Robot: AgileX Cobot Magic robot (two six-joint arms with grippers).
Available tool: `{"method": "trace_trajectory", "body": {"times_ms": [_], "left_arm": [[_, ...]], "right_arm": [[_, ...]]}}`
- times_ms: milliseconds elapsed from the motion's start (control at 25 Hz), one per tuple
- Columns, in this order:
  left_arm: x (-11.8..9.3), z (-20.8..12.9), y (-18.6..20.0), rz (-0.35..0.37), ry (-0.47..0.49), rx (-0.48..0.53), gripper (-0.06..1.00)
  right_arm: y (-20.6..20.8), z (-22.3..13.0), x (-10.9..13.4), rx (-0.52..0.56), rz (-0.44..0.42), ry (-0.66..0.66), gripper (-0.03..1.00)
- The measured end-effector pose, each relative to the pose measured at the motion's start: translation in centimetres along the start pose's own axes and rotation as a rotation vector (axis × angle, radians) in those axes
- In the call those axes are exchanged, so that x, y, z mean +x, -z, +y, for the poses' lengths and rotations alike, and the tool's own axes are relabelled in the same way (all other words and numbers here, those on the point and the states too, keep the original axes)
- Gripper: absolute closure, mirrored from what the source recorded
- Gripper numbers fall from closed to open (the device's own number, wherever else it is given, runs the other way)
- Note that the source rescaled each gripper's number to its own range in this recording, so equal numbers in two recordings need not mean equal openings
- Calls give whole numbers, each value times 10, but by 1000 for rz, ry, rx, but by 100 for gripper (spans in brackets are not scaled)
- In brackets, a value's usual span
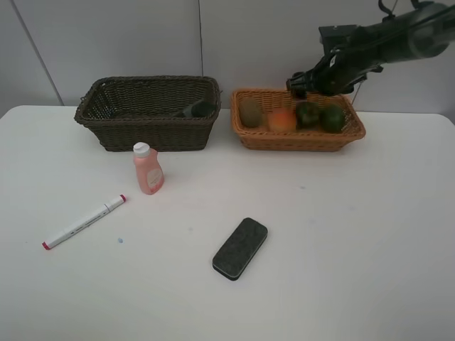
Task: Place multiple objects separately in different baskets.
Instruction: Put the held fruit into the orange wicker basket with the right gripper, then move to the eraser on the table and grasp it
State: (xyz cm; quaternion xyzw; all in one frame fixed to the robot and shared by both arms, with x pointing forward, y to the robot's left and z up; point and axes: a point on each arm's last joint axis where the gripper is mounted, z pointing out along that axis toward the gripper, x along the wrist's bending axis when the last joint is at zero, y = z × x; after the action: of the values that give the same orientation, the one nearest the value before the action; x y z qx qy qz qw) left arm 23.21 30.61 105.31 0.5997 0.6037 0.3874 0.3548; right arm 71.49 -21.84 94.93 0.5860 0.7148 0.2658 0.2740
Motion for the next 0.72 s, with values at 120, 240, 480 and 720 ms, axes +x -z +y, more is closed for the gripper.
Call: {"method": "trace_trajectory", "body": {"times_ms": [120, 240, 480, 720], "left_arm": [[0, 0, 0, 0, 0, 0, -6], [0, 0, 0, 0, 0, 0, -6], [0, 0, 0, 0, 0, 0, -6], [0, 0, 0, 0, 0, 0, -6]], "right_arm": [[0, 1, 0, -11, 2, 3, -2], [0, 0, 0, -5, 1, 3, -2], [1, -4, 2, 52, -5, 8, -2], [14, -3, 13, 116, -3, 23, -3]]}}
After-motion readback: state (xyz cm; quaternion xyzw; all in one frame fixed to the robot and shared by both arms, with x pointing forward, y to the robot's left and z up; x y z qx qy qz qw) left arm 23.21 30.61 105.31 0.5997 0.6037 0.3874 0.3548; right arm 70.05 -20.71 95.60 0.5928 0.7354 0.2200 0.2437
